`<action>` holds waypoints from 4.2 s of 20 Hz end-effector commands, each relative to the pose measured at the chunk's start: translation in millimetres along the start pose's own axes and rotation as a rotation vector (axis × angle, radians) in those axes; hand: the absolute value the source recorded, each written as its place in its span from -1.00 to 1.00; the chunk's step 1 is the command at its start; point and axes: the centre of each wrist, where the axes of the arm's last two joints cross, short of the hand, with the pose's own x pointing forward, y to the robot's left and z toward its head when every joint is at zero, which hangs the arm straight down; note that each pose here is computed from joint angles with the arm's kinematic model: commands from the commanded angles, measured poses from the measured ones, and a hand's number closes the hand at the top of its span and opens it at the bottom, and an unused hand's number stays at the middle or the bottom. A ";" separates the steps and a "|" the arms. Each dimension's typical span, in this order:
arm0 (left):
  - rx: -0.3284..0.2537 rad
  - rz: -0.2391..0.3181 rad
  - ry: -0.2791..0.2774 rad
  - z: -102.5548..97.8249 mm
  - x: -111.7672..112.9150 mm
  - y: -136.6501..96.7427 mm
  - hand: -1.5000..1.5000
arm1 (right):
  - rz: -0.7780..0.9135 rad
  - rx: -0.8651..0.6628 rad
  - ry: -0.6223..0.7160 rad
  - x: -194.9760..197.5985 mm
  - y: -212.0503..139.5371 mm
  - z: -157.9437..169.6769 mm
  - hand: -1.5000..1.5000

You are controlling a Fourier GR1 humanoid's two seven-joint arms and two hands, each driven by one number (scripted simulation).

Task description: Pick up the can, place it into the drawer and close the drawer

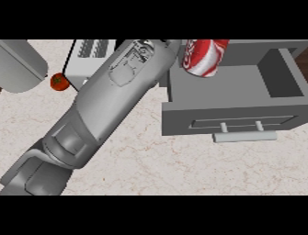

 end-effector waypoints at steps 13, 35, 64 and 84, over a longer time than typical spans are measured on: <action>0.022 -0.090 0.026 -11.4 -38.1 -3.9 1.00 | -0.001 0.010 -0.015 -3.3 1.3 -18.4 -1.00; 0.148 -0.243 0.008 -6.0 -69.5 -5.4 -1.00 | 0.008 0.089 -0.032 1.0 20.6 -26.1 -1.00; 0.226 -0.056 0.005 -1.7 -61.6 -12.6 -1.00 | 0.564 0.156 -0.293 43.9 26.4 -43.7 -1.00; 0.232 -0.052 0.013 -4.6 -37.6 7.5 -1.00 | 1.057 0.198 -0.203 -63.7 115.1 -94.3 -1.00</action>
